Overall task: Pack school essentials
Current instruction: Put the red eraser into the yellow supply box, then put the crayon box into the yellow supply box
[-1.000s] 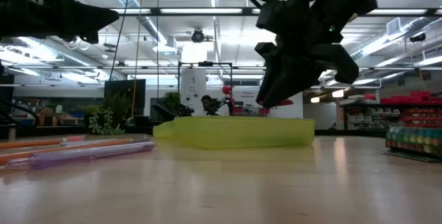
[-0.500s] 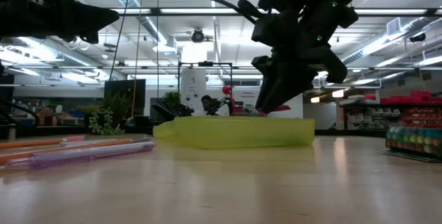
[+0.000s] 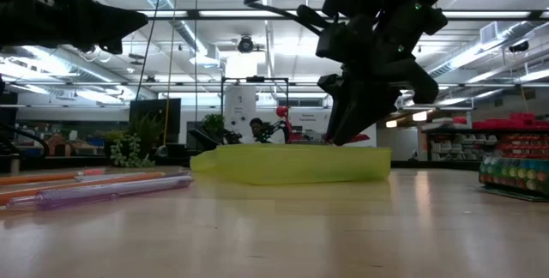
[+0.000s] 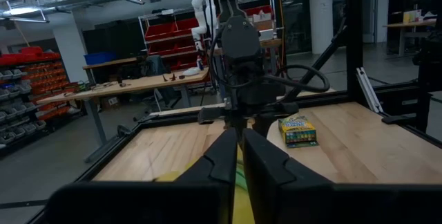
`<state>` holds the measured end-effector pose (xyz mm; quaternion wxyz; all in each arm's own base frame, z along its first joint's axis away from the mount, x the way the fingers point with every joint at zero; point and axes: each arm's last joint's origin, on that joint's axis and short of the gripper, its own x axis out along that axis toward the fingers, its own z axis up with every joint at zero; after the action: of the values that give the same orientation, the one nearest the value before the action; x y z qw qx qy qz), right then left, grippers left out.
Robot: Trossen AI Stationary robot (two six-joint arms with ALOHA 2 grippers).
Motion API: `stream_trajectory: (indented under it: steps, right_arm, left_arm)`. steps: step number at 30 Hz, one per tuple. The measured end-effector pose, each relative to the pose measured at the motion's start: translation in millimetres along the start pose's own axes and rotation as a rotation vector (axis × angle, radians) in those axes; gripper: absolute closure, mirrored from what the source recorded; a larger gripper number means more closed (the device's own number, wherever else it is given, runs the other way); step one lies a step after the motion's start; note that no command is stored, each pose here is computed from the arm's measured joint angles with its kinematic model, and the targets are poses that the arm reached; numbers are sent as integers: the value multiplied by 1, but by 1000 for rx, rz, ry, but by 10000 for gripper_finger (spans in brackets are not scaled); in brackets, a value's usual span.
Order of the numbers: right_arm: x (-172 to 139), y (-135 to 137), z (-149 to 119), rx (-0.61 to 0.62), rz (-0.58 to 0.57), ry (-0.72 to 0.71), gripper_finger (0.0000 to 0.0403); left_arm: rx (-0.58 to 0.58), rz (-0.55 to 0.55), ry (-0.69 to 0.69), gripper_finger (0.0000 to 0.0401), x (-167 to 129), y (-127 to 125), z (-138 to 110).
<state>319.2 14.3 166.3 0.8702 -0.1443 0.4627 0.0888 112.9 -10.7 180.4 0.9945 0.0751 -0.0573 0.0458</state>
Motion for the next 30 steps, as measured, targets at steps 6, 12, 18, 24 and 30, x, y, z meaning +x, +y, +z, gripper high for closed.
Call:
stream_trajectory:
  steps: [6, 12, 18, 24, 30]
  right_arm:
    - [0, 0, 0, 11, 0, 1, 287]
    - [0, 0, 0, 16, 0, 1, 261]
    - [-5, 6, 1, 56, 13, 1, 258]
    - [-22, 21, 8, 107, 39, -29, 258]
    - [-25, 40, 5, 246, 80, 51, 258]
  left_arm:
    - [0, 0, 0, 368, 0, 0, 0]
    - [0, 0, 0, 375, 0, 0, 0]
    - [0, 0, 0, 370, 0, 0, 0]
    - [0, 0, 0, 365, 0, 0, 0]
    - [0, 0, 0, 372, 0, 0, 0]
